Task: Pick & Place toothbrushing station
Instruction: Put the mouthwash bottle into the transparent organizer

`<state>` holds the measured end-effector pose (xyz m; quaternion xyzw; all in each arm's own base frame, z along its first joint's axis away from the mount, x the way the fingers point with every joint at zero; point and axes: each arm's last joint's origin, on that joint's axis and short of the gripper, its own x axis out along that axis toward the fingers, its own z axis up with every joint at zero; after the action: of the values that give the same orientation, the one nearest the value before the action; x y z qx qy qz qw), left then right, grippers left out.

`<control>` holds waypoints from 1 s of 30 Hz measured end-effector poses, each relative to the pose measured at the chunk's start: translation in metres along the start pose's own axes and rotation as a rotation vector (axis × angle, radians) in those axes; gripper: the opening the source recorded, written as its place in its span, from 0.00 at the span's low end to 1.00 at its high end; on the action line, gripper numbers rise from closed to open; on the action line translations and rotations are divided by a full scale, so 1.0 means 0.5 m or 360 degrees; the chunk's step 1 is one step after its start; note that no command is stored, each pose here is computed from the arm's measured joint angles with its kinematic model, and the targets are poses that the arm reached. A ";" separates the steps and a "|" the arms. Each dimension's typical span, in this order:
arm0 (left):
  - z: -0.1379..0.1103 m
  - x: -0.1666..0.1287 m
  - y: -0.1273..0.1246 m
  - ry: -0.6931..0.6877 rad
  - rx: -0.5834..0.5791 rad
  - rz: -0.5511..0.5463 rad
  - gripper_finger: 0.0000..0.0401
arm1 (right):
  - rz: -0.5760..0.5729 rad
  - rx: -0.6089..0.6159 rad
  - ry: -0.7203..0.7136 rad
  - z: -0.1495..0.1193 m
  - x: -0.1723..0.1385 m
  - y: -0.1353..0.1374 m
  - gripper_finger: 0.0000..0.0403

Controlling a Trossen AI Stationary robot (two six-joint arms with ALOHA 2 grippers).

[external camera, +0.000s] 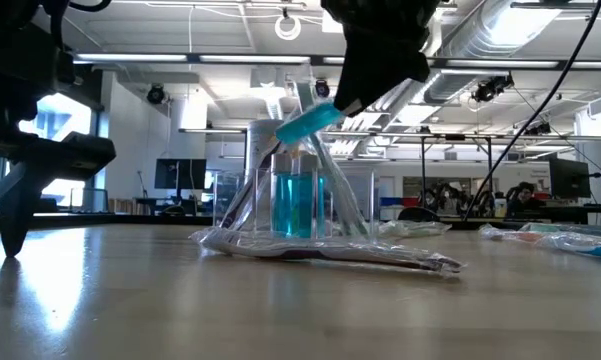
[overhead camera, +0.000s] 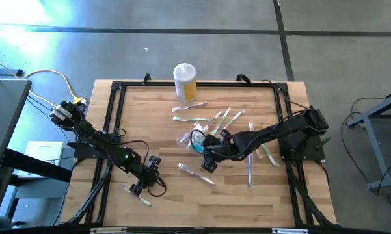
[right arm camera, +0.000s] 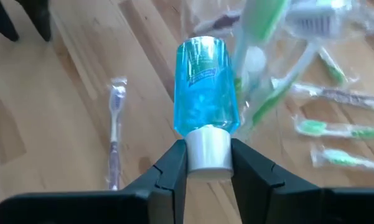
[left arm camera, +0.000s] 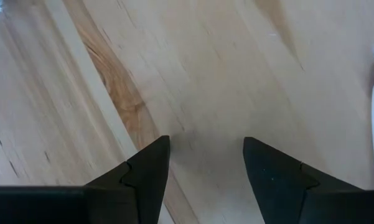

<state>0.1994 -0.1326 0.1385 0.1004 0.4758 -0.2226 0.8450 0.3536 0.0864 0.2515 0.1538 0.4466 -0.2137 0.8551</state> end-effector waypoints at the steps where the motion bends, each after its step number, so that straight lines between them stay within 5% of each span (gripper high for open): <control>1: 0.000 0.000 0.000 0.0000 -0.0006 -0.0001 0.49 | -0.0008 0.0009 0.0015 -0.002 0.000 -0.001 0.22; 10: 0.000 0.000 0.000 -0.0004 -0.0009 -0.0010 0.49 | -0.0121 0.0079 0.0155 -0.020 -0.002 -0.015 0.22; 30: 0.001 0.001 -0.001 -0.0016 0.0027 -0.0016 0.49 | 0.0046 0.0165 0.0210 0.014 -0.003 -0.023 0.22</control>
<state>0.1999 -0.1333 0.1386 0.1039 0.4701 -0.2315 0.8453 0.3517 0.0736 0.2558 0.2180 0.4879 -0.2137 0.8177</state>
